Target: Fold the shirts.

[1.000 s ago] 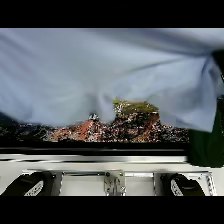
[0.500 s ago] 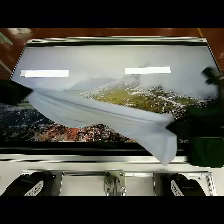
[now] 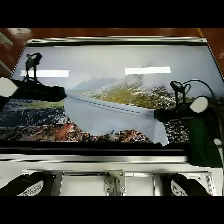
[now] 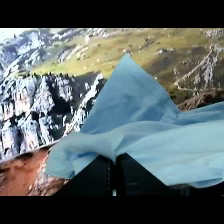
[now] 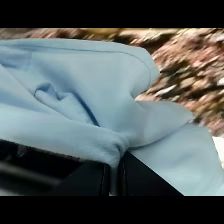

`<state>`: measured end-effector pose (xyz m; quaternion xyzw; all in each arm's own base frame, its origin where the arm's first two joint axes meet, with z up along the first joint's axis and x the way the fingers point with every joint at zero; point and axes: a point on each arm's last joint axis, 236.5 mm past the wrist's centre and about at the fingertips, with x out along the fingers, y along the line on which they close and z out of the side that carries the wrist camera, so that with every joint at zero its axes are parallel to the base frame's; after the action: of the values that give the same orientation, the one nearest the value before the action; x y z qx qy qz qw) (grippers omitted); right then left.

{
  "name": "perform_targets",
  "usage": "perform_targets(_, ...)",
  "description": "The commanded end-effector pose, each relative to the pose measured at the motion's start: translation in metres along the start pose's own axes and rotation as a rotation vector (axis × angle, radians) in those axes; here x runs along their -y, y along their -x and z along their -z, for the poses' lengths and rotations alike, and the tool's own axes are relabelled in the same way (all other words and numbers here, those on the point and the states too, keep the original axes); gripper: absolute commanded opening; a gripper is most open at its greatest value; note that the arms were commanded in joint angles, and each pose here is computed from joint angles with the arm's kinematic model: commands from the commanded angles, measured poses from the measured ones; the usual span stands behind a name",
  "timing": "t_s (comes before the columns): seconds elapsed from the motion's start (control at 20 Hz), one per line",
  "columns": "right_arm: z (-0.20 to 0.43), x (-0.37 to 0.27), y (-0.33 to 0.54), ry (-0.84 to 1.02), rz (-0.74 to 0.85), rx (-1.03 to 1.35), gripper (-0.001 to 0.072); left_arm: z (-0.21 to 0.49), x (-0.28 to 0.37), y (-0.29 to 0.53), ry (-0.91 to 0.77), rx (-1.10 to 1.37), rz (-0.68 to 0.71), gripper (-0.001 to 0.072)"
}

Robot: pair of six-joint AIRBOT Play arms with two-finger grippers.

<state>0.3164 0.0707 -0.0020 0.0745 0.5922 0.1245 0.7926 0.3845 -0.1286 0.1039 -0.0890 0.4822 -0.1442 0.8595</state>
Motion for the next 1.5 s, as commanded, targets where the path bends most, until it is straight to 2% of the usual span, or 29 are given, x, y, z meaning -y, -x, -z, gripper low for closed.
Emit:
perform_targets(0.0,-0.024,0.018,-0.065,-0.1,-0.006,0.027,0.0075,-0.035,-0.023,-0.059,0.062,0.105,-0.018,0.0035)
perform_targets(0.15,-0.034,0.005,-0.1,-0.267,-0.112,0.032,0.0083,-0.035,-0.043,-0.099,0.238,0.095,-0.022,0.0036)
perform_targets(0.2,-0.037,-0.002,-0.106,-0.317,-0.149,0.031,0.0138,-0.026,-0.043,-0.112,0.305,0.054,-0.005,0.0037)
perform_targets(0.3,-0.041,-0.01,-0.108,-0.365,-0.195,0.037,0.0389,-0.008,-0.031,-0.131,0.398,-0.031,0.056,0.0063)
perform_targets(0.35,-0.042,-0.016,-0.103,-0.359,-0.22,0.038,0.0475,-0.004,-0.026,-0.135,0.428,-0.055,0.077,0.0249)
perform_targets(0.4,-0.043,-0.02,-0.094,-0.332,-0.239,0.033,0.0483,-0.003,-0.027,-0.135,0.435,-0.061,0.08,0.0627)
perform_targets(0.45,-0.046,-0.021,-0.08,-0.29,-0.253,0.028,0.0483,-0.003,-0.031,-0.13,0.439,-0.074,0.078,0.072)
perform_targets(0.55,-0.048,-0.008,-0.039,-0.193,-0.236,-0.002,0.0485,-0.007,-0.05,-0.107,0.439,-0.131,0.075,0.072)
perform_targets(0.6,-0.041,0.011,-0.015,-0.147,-0.179,-0.036,0.0628,-0.007,-0.063,-0.09,0.428,-0.17,0.076,0.072)
perform_targets(0.65,-0.031,0.036,0.006,-0.115,-0.092,-0.072,0.0684,-0.003,-0.074,-0.075,0.425,-0.215,0.077,0.072)
perform_targets(0.75,0.002,0.095,0.041,-0.132,0.094,-0.154,0.0684,0.022,-0.089,-0.049,0.398,-0.343,0.093,0.072)
perform_targets(0.8,0.021,0.116,0.053,-0.187,0.139,-0.194,0.0683,0.041,-0.089,-0.042,0.361,-0.421,0.114,0.0718)
perform_targets(0.9,0.046,0.125,0.056,-0.317,0.077,-0.216,0.0683,0.08,-0.08,-0.042,0.329,-0.543,0.153,0.0718)
perform_targets(1.05,0.059,0.107,0.034,-0.48,-0.112,-0.188,0.0683,0.135,-0.054,-0.077,0.382,-0.63,0.215,0.0719)
perform_targets(1.2,0.067,0.096,0.019,-0.52,-0.163,-0.196,0.0683,0.167,-0.007,-0.113,0.457,-0.593,0.347,0.0719)
perform_targets(1.45,0.066,0.097,0.017,-0.526,-0.164,-0.187,0.0682,0.2,0.026,-0.145,0.455,-0.632,0.381,0.0719)
